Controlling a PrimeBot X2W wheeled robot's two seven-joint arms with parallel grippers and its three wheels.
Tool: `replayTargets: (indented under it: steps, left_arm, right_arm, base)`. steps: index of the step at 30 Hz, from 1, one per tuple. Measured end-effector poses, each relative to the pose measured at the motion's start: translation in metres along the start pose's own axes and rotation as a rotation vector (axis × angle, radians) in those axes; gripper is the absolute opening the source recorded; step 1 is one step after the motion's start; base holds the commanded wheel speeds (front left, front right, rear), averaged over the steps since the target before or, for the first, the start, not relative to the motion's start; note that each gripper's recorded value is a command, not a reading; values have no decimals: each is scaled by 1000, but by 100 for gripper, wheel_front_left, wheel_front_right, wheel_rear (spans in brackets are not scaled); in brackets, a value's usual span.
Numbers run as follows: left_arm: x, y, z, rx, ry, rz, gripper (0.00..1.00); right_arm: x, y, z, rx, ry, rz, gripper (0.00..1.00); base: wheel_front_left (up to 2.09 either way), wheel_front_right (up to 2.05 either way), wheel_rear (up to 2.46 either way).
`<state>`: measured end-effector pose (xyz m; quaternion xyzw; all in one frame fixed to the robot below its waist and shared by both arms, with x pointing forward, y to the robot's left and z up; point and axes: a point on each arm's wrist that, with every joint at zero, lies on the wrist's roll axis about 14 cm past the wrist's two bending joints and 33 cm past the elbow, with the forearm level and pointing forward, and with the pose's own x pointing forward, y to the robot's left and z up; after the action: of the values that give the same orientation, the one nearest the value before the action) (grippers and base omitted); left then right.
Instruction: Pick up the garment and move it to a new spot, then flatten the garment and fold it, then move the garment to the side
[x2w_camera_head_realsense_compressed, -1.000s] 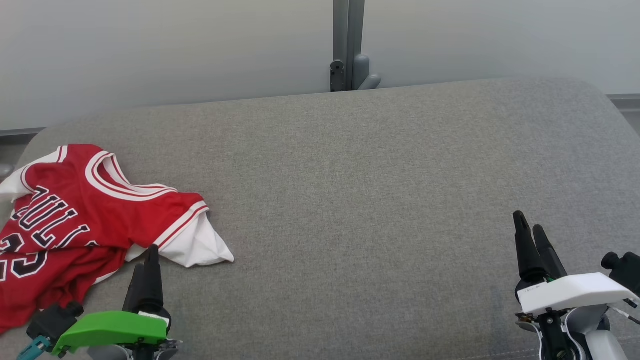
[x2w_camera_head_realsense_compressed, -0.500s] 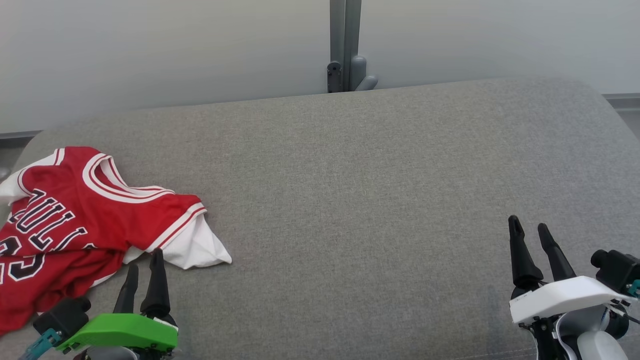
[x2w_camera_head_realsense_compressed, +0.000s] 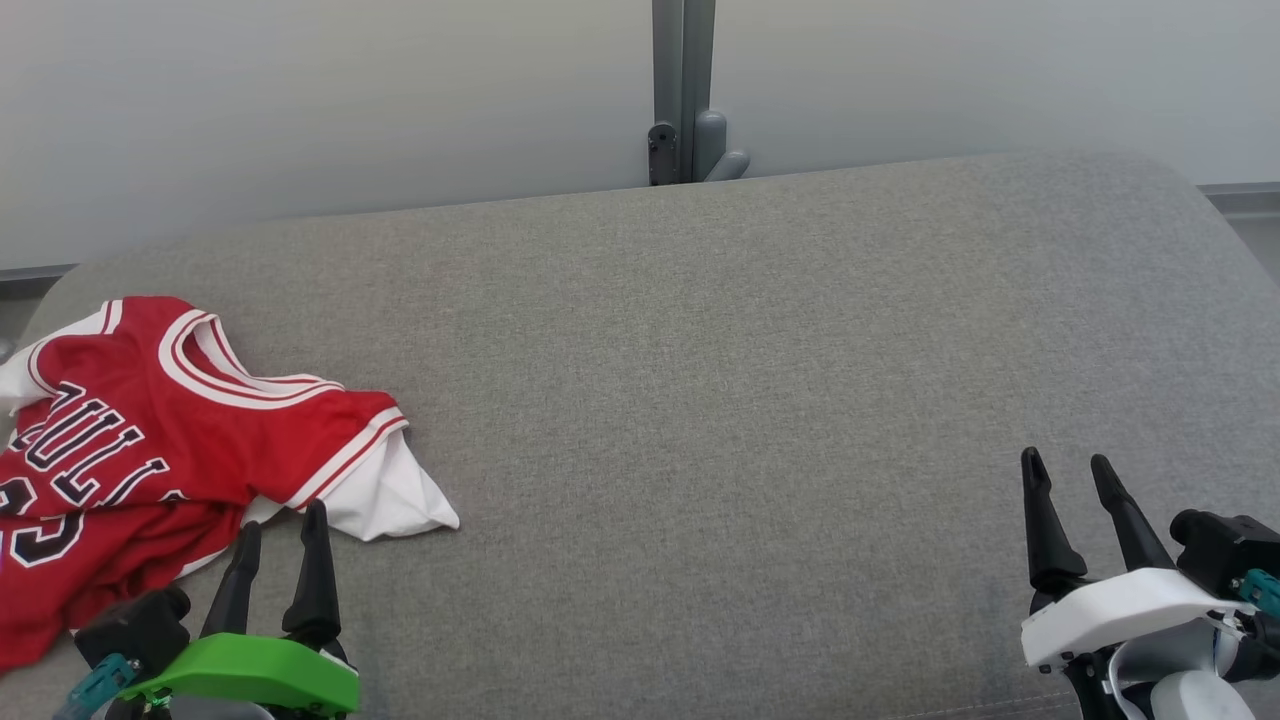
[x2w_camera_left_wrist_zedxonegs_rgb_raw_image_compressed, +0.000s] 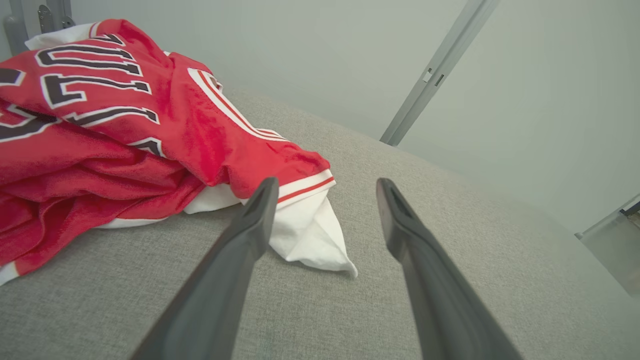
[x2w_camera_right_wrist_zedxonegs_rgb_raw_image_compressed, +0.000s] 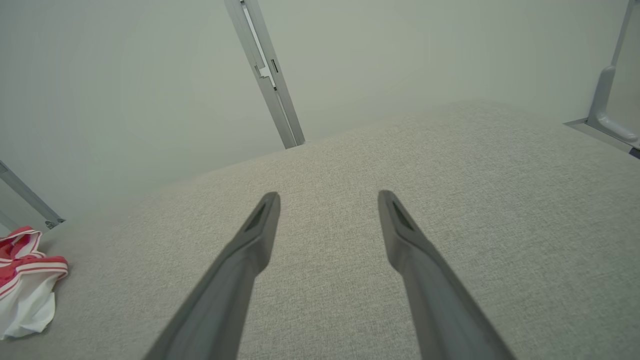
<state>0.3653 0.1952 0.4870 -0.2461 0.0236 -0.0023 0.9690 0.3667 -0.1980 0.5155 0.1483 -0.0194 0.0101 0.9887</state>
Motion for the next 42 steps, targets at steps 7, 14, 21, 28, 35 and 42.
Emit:
replayTargets:
  steps: [7,14,21,28,35,42]
  left_arm:
    - [-3,-2,2,90,-8,-17,100]
    - [-2,-9,3,166,-16,-50,100]
    - [-3,-10,2,230,-16,-67,100]
    - [-4,-6,0,268,-14,-61,100]
    - [-4,-3,-2,296,-11,-56,100]
    - [-4,-4,-3,329,-13,-66,100]
  right_arm:
    - [-1,-1,2,-74,-12,2,100]
    - [-2,0,4,-127,-24,8,100]
    - [-4,2,4,-174,-30,21,100]
    - [-5,4,5,-217,-40,31,100]
    - [-7,7,6,-250,-50,45,100]
    - [-10,6,4,-276,-47,45,100]
  base:
    - [0,0,0]
    - [0,0,0]
    - [0,0,0]
    - [0,0,0]
    - [0,0,0]
    - [0,0,0]
